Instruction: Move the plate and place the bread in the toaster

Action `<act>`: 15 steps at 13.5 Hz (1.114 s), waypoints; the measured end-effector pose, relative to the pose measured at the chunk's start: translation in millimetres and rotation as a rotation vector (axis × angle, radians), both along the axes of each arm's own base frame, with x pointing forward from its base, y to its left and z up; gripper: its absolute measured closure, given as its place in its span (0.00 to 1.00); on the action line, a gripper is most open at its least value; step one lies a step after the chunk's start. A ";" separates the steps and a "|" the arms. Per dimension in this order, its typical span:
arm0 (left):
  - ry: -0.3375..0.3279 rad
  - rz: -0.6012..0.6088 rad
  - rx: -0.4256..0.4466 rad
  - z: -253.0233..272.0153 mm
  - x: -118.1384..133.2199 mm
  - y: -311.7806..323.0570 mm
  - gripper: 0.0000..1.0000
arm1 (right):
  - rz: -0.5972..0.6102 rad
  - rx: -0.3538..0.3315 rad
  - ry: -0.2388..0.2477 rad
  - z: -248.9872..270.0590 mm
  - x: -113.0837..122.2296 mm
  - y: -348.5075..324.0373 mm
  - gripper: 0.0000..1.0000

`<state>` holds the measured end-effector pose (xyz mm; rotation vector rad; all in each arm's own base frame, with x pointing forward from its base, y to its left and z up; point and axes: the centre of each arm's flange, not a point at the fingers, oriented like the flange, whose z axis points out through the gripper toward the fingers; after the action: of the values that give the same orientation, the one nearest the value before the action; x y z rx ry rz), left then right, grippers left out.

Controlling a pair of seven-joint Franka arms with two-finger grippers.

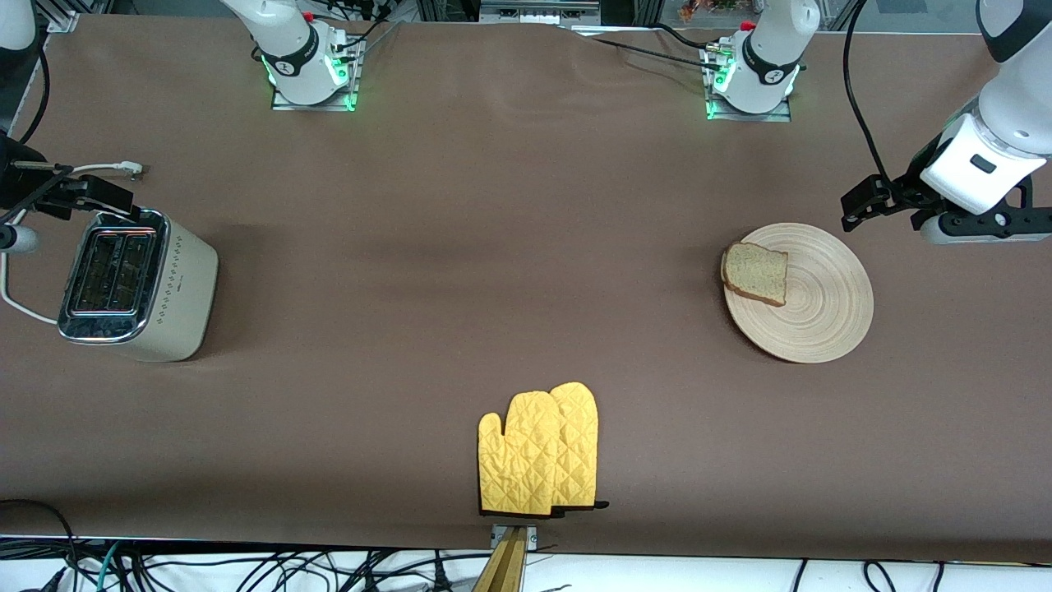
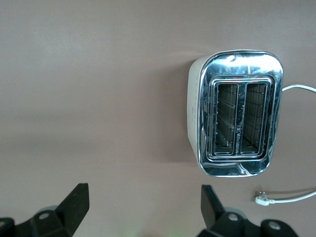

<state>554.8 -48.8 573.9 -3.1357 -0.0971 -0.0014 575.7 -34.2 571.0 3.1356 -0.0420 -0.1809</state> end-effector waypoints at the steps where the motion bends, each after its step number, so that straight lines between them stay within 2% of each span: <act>1: 0.007 0.000 0.001 -0.6 -0.7 0.1 0.00 | 0.000 0.000 0.000 0.0 0.0 0.0 0.00; 5: 0.032 -0.004 0.003 -2.8 -3.6 -1.9 0.00 | 0.000 0.000 0.000 -0.1 0.0 0.0 0.00; 15: 0.034 -0.006 0.003 -3.0 -4.0 -3.2 0.00 | 0.000 0.000 0.000 -0.2 0.1 0.0 0.00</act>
<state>550.9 -52.0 570.9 -3.1314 -0.0879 0.0521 575.7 -34.2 570.8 3.1356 -0.0420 -0.1813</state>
